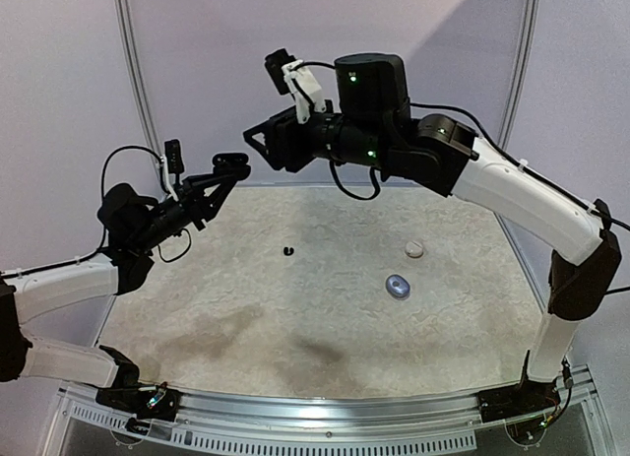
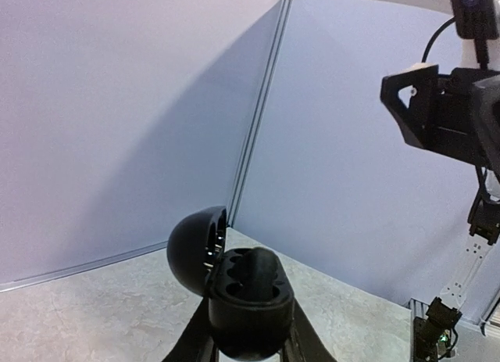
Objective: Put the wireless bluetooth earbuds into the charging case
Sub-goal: Pick up the right earbud from the center of the board.
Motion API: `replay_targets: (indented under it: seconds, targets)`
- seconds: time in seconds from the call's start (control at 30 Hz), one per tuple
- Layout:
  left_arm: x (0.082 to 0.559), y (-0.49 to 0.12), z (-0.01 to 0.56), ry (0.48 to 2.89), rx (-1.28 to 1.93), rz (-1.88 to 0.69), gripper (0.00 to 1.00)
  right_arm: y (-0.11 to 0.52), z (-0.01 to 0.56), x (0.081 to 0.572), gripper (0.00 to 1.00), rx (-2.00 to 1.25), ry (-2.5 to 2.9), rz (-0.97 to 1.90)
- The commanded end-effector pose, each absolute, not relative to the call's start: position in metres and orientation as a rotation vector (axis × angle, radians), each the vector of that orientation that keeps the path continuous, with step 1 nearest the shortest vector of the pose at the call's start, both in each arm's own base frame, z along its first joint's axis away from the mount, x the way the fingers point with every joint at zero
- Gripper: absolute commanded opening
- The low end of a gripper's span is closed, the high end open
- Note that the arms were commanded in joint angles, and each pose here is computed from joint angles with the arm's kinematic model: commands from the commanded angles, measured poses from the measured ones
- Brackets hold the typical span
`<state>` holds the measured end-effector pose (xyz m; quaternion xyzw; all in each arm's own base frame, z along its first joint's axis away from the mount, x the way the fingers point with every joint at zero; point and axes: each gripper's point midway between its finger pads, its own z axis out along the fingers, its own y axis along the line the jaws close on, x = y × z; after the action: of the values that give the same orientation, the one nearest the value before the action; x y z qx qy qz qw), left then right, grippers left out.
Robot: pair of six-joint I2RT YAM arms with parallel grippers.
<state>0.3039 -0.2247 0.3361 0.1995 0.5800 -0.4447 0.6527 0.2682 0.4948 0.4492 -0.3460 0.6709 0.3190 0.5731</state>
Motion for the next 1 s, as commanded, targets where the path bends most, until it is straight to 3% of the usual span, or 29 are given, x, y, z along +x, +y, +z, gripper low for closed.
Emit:
replay_targets:
  seconds: [0.0,0.17,0.43,0.97]
  targets:
    - [0.31,-0.211,0.348,1.333,0.39,-0.977,0.0,0.448,0.407,0.335,0.57,-0.479,1.788,0.617]
    - [0.314,-0.198,0.351,1.356,0.366,-0.918,0.0,0.44,0.313,0.368,0.57,-0.33,2.034,0.489]
    - [0.306,-0.182,0.351,1.356,0.353,-0.866,0.0,0.48,0.163,0.386,0.61,-0.387,2.3,0.355]
    - [0.292,-0.18,0.353,1.333,0.364,-0.884,0.0,0.512,0.061,0.452,0.75,-0.251,2.218,0.287]
